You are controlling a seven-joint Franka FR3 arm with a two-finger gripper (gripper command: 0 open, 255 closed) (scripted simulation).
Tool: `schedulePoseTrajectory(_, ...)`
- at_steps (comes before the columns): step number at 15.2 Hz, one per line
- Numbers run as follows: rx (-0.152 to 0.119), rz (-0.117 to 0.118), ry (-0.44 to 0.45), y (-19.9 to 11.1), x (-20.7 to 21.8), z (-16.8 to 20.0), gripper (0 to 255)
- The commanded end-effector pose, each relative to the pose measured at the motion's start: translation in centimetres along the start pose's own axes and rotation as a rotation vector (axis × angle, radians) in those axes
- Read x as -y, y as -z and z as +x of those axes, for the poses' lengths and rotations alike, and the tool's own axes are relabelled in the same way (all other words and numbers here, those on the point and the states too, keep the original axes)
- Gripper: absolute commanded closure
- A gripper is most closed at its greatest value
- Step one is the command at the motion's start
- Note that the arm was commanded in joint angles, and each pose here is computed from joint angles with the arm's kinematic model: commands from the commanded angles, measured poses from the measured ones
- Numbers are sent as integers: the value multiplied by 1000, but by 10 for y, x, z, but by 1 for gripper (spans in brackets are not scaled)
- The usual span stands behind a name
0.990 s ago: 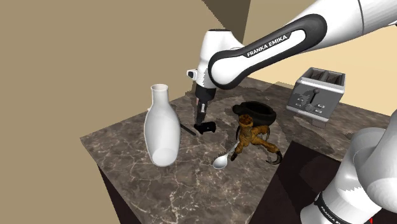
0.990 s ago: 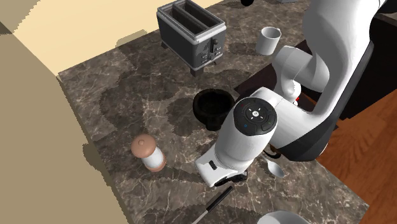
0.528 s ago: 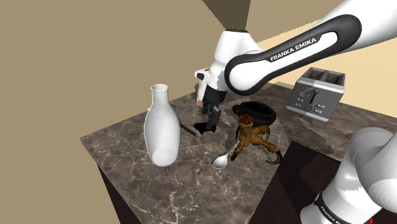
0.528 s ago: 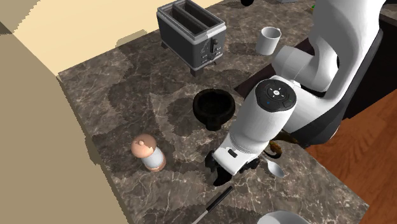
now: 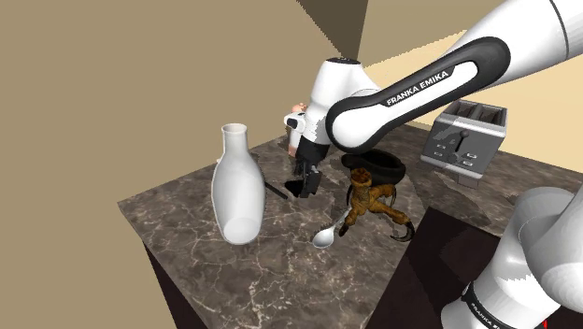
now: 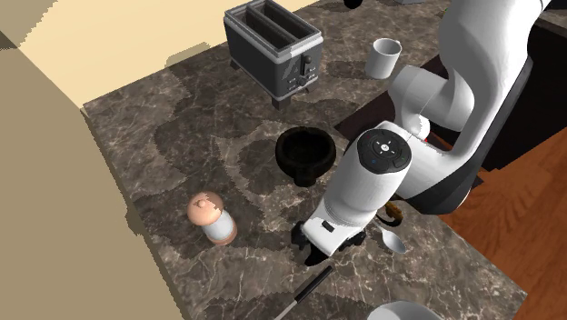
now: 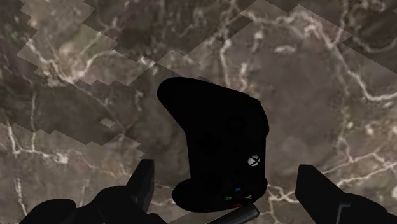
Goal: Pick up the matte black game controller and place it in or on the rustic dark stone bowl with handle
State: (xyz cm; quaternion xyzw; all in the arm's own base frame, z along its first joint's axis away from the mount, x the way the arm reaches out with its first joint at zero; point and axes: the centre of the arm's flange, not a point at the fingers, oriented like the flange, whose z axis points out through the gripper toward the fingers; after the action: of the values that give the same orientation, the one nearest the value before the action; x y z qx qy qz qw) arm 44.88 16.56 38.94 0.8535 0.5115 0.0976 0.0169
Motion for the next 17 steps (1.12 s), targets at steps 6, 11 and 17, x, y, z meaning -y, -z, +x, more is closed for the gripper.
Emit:
schedulePoseTrajectory(6, 0, 0, 0, 0, 0, 0, 255)
schedulePoseTrajectory(11, 0, 0, 0, 0, 0, 0, 255)
schedulePoseTrajectory(17, 0, 0, 0, 15, -2, 2, 255)
